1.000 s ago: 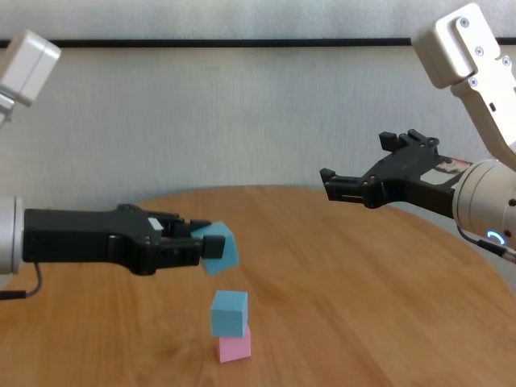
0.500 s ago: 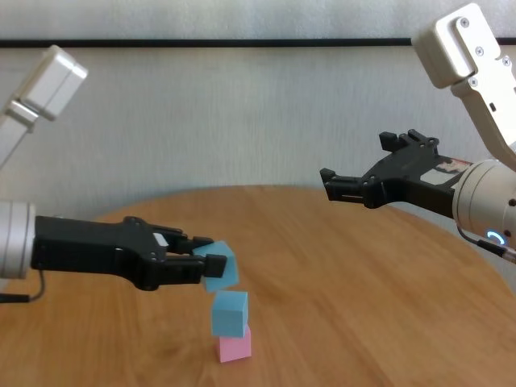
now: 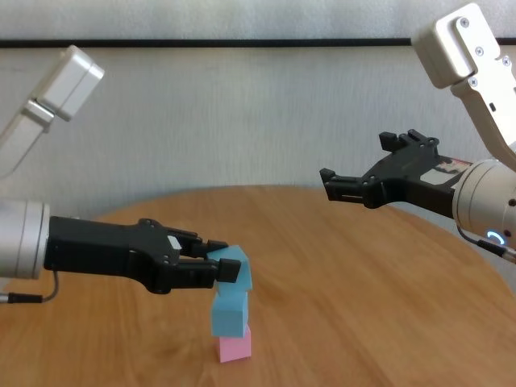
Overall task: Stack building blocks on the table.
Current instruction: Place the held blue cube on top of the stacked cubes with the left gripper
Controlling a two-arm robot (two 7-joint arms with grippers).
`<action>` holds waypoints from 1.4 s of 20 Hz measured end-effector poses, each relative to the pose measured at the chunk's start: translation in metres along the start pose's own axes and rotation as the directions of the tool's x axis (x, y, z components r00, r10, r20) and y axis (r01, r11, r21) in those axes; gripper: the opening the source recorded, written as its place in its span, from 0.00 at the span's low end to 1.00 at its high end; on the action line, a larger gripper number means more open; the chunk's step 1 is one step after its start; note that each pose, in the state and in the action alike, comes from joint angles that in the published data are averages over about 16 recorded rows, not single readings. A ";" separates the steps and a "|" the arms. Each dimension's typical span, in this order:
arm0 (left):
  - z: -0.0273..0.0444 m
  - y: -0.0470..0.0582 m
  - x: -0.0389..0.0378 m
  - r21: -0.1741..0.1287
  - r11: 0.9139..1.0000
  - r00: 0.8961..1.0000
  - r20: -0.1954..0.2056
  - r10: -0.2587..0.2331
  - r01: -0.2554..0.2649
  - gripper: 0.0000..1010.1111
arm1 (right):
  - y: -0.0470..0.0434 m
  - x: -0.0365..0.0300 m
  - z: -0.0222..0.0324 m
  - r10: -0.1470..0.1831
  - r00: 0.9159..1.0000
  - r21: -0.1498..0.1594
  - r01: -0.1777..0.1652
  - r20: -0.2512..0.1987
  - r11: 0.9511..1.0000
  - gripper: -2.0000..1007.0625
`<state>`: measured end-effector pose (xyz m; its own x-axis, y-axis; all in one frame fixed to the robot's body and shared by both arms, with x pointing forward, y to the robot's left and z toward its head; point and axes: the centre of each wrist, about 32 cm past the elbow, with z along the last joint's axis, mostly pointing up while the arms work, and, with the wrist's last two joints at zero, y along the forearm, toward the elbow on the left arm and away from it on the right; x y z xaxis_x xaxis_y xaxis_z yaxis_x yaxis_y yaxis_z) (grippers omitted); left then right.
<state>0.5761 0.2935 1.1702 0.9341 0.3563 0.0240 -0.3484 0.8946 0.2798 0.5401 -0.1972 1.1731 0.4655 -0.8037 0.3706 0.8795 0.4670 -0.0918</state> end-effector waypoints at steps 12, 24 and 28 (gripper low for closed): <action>-0.0039 -0.005 -0.0010 0.011 1.000 1.000 -0.007 0.001 -0.001 0.39 | 0.0000 0.0000 0.0000 0.000 1.000 0.000 0.000 0.000 1.000 0.99; -0.0067 -0.007 0.0005 0.026 0.999 1.000 -0.017 0.020 -0.019 0.39 | 0.0000 0.0000 0.0000 0.000 1.000 0.000 0.000 0.000 1.000 0.99; -0.0068 -0.007 0.0012 0.030 0.999 1.000 -0.019 0.022 -0.022 0.39 | 0.0000 0.0000 0.0000 0.000 1.000 0.000 0.000 0.000 1.000 0.99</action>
<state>0.5791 0.2894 1.1616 0.9244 0.3812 0.0120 -0.3662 0.8783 0.3075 0.5401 -0.1973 1.1731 0.4655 -0.8037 0.3706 0.8795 0.4670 -0.0918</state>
